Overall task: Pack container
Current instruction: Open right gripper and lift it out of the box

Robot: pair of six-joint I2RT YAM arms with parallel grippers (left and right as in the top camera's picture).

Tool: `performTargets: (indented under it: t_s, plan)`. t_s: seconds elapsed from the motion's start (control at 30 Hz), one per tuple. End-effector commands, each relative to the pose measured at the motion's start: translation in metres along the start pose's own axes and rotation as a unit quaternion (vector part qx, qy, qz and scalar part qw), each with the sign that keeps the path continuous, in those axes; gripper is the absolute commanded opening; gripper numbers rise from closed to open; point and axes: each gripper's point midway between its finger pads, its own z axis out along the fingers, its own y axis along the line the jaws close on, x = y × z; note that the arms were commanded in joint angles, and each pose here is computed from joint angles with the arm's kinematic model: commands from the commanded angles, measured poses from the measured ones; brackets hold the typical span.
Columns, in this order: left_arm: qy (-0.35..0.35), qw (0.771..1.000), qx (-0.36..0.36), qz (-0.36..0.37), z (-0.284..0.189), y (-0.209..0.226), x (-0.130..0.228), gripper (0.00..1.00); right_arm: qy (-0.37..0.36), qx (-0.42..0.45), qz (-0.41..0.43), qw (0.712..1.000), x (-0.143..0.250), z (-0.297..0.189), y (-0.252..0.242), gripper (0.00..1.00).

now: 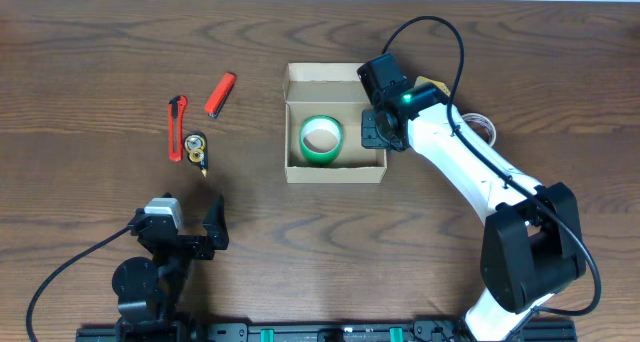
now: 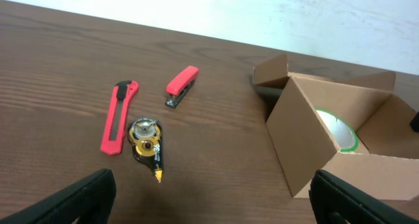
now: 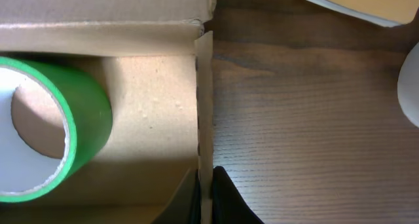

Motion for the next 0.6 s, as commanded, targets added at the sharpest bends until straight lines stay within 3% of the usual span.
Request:
performTargets:
  t_s: [0.0,0.07,0.1,0.17,0.27,0.4,0.43,0.5,0.57]
  plan:
    - [0.009,1.000,-0.010,0.002,0.003,0.006,0.010,0.95,0.000,0.012,-0.028,1.000,0.000,0.003,-0.007,0.07]
    - [0.009,1.000,-0.010,0.002,0.003,0.006,0.010,0.95,0.000,0.012,-0.027,1.000,0.000,0.003,-0.007,0.09]
    - [0.009,1.000,-0.010,0.002,0.003,0.006,0.010,0.95,0.000,0.012,-0.027,1.000,0.000,0.003,-0.007,0.15]
    - [0.009,1.000,-0.010,0.002,0.003,0.006,0.010,0.95,0.000,0.011,-0.027,1.000,-0.001,0.003,-0.007,0.37]
    - [0.009,1.000,-0.010,0.002,0.003,0.006,0.010,0.95,0.003,-0.007,-0.027,1.000,-0.001,-0.002,-0.001,0.48]
    - [0.009,1.000,-0.010,0.002,0.003,0.006,0.010,0.95,-0.013,-0.027,-0.025,0.999,-0.013,-0.036,0.003,0.55]
    - [0.009,1.000,-0.010,0.002,0.003,0.006,0.010,0.95,-0.027,-0.032,-0.031,0.999,-0.020,-0.048,0.002,0.62]
    - [0.009,1.000,-0.010,0.002,0.003,0.006,0.010,0.95,-0.062,-0.042,-0.046,0.996,-0.034,-0.073,-0.001,0.99]
    - [0.009,1.000,-0.010,0.002,0.003,0.006,0.010,0.96,-0.093,-0.049,-0.064,0.992,-0.044,-0.096,-0.006,0.99]
